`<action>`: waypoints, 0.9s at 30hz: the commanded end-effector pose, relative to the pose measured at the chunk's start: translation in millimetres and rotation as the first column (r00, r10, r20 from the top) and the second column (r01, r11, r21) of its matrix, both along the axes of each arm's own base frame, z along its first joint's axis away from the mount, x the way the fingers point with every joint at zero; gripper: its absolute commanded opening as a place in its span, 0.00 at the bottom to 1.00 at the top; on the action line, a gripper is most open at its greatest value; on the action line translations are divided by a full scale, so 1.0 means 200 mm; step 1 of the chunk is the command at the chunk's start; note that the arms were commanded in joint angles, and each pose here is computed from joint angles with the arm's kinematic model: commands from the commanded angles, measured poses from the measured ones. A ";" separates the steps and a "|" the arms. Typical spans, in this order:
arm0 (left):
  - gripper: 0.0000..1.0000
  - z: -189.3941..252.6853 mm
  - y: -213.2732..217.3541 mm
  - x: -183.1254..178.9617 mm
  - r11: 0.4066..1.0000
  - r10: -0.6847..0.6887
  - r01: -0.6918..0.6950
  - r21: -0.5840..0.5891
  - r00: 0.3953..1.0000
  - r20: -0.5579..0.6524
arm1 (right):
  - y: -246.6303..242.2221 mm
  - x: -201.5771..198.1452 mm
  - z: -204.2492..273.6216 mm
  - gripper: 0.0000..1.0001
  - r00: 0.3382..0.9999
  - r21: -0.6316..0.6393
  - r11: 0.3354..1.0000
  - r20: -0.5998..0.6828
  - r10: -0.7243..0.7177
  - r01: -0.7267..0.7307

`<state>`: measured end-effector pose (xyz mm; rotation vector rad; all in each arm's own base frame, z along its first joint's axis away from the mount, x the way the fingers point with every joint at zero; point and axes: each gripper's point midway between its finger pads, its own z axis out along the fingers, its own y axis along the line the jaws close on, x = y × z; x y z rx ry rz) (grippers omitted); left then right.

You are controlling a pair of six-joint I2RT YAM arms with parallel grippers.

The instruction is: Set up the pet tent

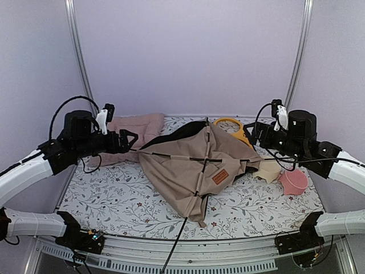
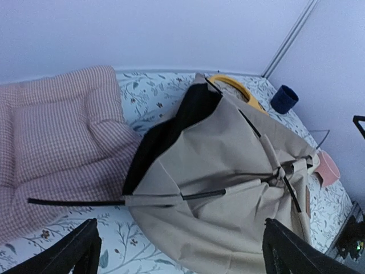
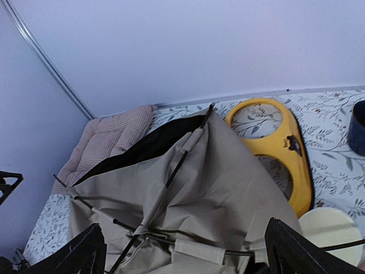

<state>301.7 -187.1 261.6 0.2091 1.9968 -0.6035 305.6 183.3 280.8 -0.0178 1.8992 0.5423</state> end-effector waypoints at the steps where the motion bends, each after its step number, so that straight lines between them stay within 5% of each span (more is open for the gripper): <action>1: 0.98 -0.18 -0.15 -0.20 0.993 -0.115 0.110 -0.043 0.981 -0.157 | 0.30 -0.26 -0.20 0.99 0.930 0.186 0.955 -0.248 0.271 -0.229; 9: 0.93 -0.42 -0.34 -0.55 0.965 -0.249 0.208 -0.161 0.920 -0.302 | 0.76 -0.84 -0.46 0.99 0.801 0.197 0.920 -0.453 0.391 -0.338; 12: 0.91 -0.49 -0.38 -0.64 0.964 -0.252 0.205 -0.169 0.908 -0.336 | 0.86 -1.00 -0.53 0.93 0.760 0.231 0.915 -0.510 0.403 -0.331; 27: 0.89 -0.55 -0.51 -0.79 0.948 -0.242 0.127 -0.293 0.884 -0.399 | 1.12 -1.46 -0.72 0.78 0.619 0.330 0.894 -0.646 0.447 -0.302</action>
